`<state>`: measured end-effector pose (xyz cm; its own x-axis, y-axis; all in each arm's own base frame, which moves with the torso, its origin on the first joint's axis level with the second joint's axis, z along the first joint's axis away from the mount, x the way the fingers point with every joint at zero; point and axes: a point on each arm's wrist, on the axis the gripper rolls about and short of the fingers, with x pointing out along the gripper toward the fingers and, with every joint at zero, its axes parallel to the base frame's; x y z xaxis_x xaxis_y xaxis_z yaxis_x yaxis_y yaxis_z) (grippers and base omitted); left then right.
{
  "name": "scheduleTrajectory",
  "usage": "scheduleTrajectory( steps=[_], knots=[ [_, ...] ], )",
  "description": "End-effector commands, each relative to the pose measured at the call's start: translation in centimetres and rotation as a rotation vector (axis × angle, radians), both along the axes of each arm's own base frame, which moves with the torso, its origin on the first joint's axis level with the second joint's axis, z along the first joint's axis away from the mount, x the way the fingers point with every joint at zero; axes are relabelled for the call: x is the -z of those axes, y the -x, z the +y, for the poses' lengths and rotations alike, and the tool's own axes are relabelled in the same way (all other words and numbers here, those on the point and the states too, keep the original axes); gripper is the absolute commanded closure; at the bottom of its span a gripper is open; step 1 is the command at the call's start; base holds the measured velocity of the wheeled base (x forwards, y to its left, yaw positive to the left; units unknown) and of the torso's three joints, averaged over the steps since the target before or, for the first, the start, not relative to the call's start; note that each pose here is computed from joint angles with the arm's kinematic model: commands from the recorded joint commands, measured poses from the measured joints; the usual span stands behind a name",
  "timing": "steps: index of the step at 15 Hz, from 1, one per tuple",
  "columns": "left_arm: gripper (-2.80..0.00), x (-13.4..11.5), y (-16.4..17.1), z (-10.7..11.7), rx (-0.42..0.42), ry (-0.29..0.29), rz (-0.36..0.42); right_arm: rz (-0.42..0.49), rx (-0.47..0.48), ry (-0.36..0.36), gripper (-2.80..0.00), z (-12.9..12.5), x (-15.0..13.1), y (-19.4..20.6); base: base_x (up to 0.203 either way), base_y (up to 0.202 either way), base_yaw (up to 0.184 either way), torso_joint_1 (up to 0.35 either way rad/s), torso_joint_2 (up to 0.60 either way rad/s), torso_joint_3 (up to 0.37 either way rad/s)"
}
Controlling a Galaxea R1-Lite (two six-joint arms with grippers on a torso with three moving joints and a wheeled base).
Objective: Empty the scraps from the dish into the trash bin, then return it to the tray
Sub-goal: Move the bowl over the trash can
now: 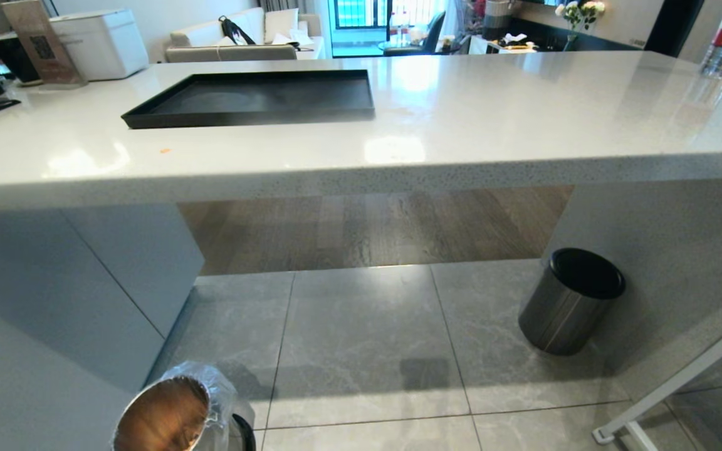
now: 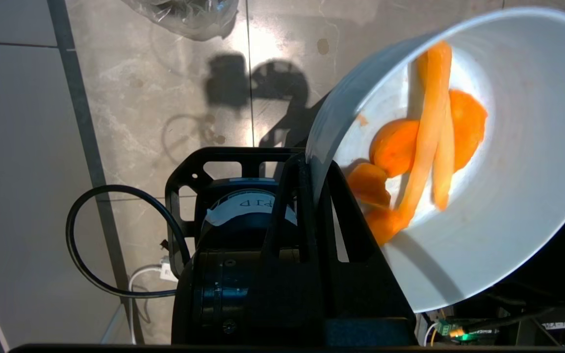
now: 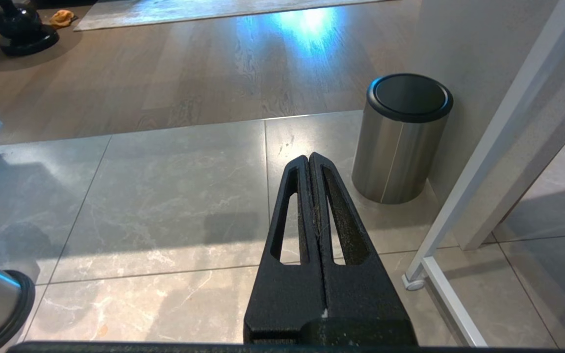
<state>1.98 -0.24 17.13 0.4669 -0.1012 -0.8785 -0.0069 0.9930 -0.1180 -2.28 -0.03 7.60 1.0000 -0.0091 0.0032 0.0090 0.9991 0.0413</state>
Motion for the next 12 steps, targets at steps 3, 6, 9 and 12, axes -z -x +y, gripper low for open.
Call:
scheduleTrajectory(
  steps=[3,6,9,12],
  knots=[
    [0.00,0.03,0.12,0.01,-0.004,0.001,0.004,0.000,0.000,0.000,0.00,0.00,-0.02,-0.01,0.000,0.000,0.000,0.000,0.00,0.000],
    [0.00,0.02,0.07,0.01,-0.021,0.009,0.005,0.000,0.000,0.000,0.00,0.00,0.02,0.00,0.000,0.000,0.000,0.012,0.04,0.050],
    [0.00,0.43,0.44,0.02,-0.021,0.005,0.011,-0.001,0.000,0.000,0.00,0.00,0.00,0.00,0.000,0.000,0.000,0.019,0.07,0.076],
    [0.00,0.43,0.49,0.01,-0.022,0.007,0.009,0.000,0.000,0.001,0.00,0.00,0.02,0.00,0.000,0.000,0.000,0.003,0.01,0.011]
  ],
)
